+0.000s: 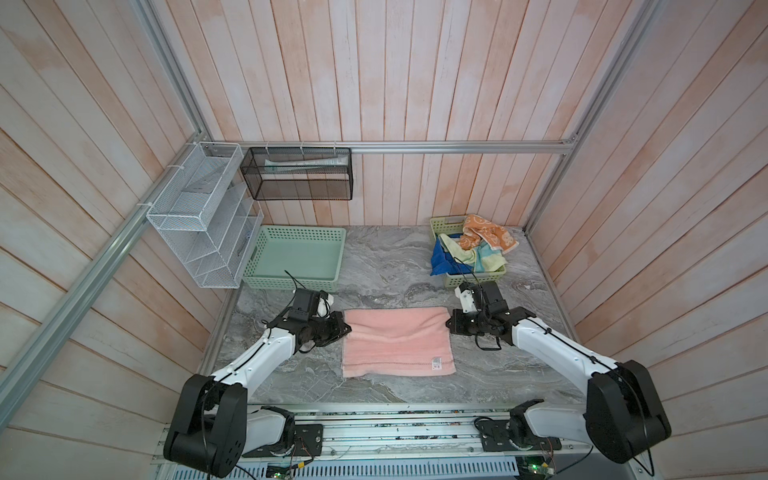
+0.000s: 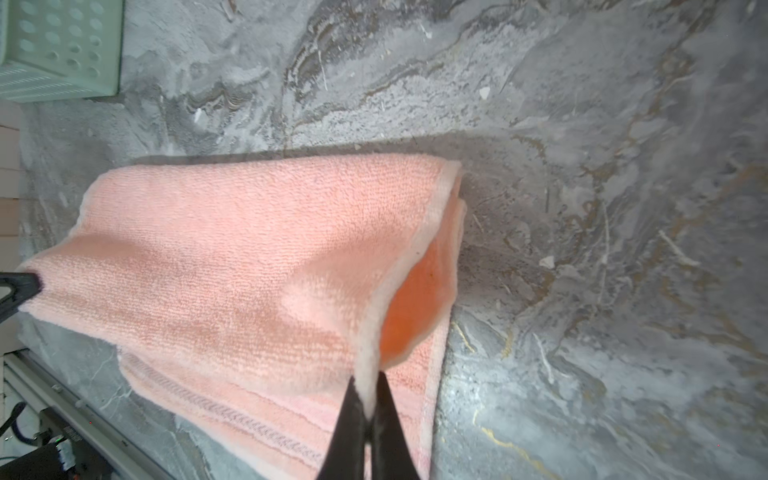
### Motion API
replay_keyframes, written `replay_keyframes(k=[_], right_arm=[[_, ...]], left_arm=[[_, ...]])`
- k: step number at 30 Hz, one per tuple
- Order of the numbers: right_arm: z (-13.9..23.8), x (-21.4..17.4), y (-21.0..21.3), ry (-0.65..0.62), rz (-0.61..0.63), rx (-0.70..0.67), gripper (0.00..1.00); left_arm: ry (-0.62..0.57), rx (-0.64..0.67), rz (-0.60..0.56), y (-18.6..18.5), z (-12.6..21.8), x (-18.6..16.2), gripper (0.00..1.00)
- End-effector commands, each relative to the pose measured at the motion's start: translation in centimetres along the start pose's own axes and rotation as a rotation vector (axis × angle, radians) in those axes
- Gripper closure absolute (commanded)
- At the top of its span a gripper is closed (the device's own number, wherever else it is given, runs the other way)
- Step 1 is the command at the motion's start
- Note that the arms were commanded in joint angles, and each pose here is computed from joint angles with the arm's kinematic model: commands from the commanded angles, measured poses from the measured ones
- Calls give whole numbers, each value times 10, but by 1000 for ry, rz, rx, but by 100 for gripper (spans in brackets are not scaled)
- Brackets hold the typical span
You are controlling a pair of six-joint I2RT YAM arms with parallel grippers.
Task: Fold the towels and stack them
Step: 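Fold the held far edge toward the robot onto the near edge with both grippers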
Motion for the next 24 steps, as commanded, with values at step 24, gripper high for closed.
replay_keyframes(k=[24], right_arm=[[26, -74, 5, 119, -195, 38, 100]], left_arm=[[41, 48, 173, 33, 21, -56, 100]])
Point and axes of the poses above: each gripper's point midway between its finger pads, its own z axis back along the fingers, its own y axis along the line the jaws close on, x = y × z, the point moved 8 cm from there along z, back along the fingers, and after that the axes turned 6 degrees about z, right-handed, at the moved point
